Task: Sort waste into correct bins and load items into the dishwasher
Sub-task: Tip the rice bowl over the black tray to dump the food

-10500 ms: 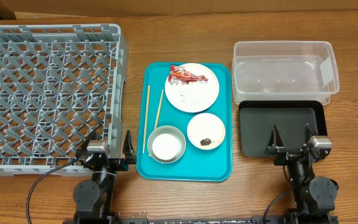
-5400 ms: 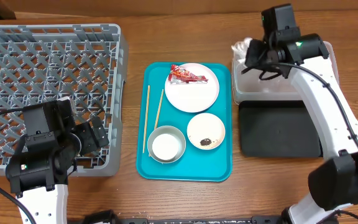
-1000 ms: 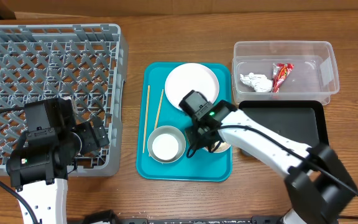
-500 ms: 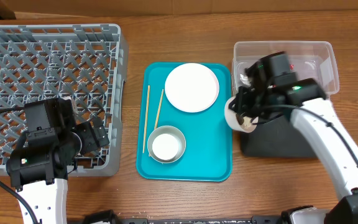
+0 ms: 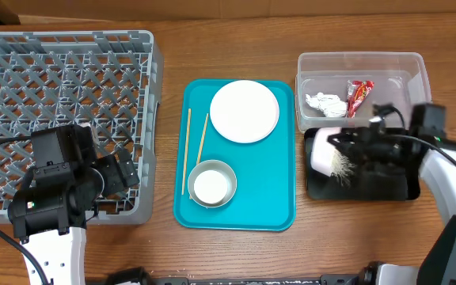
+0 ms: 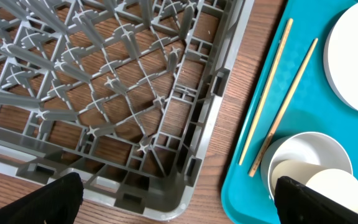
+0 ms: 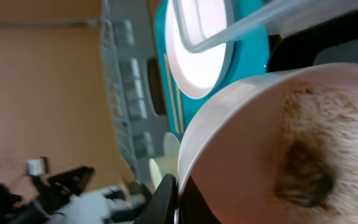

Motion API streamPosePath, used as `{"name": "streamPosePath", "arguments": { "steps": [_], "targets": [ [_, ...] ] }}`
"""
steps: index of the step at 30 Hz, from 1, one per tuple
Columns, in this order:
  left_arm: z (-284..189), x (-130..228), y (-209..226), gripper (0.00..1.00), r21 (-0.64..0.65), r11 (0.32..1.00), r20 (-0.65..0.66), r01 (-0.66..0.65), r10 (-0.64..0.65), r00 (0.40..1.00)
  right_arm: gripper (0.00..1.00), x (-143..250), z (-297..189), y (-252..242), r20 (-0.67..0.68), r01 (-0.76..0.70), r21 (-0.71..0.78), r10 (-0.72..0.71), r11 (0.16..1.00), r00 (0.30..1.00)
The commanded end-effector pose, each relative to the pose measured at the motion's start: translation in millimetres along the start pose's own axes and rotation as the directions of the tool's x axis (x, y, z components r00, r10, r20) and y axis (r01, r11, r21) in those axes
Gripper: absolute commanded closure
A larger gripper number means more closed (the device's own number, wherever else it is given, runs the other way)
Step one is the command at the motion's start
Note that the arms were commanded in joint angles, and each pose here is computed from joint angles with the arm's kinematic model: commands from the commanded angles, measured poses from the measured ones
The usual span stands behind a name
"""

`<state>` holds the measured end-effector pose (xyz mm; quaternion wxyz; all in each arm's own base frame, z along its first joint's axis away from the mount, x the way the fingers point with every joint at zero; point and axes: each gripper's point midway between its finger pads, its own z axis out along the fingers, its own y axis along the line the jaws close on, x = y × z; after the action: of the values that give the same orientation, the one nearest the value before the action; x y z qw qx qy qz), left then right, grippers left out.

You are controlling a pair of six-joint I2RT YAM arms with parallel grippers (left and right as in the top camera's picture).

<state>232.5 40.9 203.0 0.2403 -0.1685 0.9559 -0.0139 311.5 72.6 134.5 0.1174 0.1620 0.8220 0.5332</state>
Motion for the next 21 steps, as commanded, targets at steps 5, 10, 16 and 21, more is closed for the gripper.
{"name": "streamPosePath", "arguments": {
  "steps": [5,10,16,21],
  "targets": [
    [-4,-6,-2,0.0,0.011,1.0,0.02,0.001,-0.001,1.0,0.96,-4,-44,1,0.095,-0.065,-0.263,0.093,0.963,0.991],
    [-4,-6,-2,0.0,0.011,1.0,0.02,0.0,0.0,1.0,0.96,-12,-78,7,0.163,-0.063,-0.396,0.138,0.916,0.977],
    [-4,-6,-2,0.0,0.011,1.0,0.02,0.001,-0.001,1.0,0.96,-20,-100,3,0.185,-0.143,-0.449,0.249,0.882,0.951],
    [-4,-6,-2,0.0,0.011,1.0,0.019,0.001,-0.001,1.0,0.96,-21,-104,2,0.175,-0.19,-0.46,0.298,0.868,0.939]
  ]
}}
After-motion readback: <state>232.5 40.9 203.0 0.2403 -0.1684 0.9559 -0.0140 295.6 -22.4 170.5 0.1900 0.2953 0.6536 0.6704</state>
